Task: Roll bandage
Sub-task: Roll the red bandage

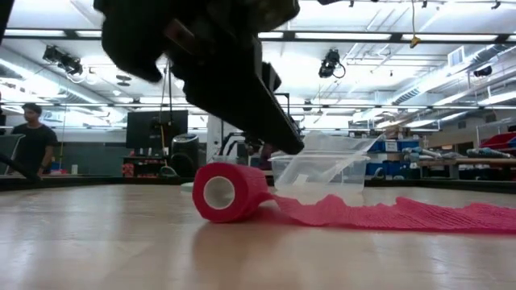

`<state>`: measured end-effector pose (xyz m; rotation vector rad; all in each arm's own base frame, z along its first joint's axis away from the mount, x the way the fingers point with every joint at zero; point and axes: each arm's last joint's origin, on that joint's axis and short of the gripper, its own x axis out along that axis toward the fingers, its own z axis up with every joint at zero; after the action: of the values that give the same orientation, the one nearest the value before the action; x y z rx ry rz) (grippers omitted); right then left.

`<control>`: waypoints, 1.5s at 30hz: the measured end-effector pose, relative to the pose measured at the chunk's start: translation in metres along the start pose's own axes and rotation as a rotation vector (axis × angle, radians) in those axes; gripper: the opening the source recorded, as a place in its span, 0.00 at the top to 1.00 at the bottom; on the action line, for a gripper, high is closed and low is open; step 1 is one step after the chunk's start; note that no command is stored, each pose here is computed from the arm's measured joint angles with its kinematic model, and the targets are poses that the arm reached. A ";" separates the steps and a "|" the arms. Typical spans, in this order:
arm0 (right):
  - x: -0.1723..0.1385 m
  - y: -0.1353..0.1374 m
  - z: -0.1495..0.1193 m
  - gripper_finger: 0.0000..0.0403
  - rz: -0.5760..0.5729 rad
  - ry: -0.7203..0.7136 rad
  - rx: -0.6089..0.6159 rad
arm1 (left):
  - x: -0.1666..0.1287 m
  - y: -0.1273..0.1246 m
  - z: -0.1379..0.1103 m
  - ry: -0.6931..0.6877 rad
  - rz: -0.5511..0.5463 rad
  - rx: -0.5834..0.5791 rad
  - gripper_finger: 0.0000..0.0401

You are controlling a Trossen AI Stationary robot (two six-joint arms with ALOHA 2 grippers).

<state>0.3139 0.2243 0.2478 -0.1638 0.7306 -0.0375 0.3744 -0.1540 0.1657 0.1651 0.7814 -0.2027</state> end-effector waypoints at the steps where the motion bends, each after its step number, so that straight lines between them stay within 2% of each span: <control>1: 0.000 0.000 -0.001 0.88 -0.002 0.005 0.002 | -0.001 -0.002 0.002 0.013 -0.003 0.006 0.82; 6: 0.000 -0.001 -0.004 0.88 -0.012 0.033 0.019 | -0.009 -0.013 0.000 0.139 -0.003 0.027 0.82; 13: 0.000 0.004 -0.021 0.88 -0.058 0.070 0.048 | -0.018 -0.023 -0.009 0.262 0.074 0.045 0.82; 19: 0.010 0.007 -0.047 0.88 -0.065 0.085 0.125 | -0.022 -0.025 -0.006 0.243 0.061 0.045 0.82; 25: 0.017 0.009 -0.059 0.88 -0.046 0.059 0.191 | -0.029 -0.023 -0.006 0.260 0.060 0.052 0.82; 30: 0.018 0.009 -0.060 0.88 -0.041 0.051 0.220 | -0.042 -0.018 -0.002 0.266 0.096 0.074 0.82; 34: 0.018 0.011 -0.056 0.88 -0.025 0.020 0.235 | -0.040 -0.011 -0.006 0.291 0.119 0.105 0.82; 38: 0.017 0.012 -0.056 0.88 -0.025 0.017 0.232 | -0.032 -0.004 -0.014 0.270 0.086 0.096 0.82; 45: 0.017 0.012 -0.056 0.88 -0.032 0.012 0.231 | -0.025 0.004 -0.014 0.206 0.039 0.069 0.82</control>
<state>0.2886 0.2270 0.1934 0.0452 0.7296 -0.1532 0.3485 -0.1437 0.1741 0.2698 0.9760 -0.1777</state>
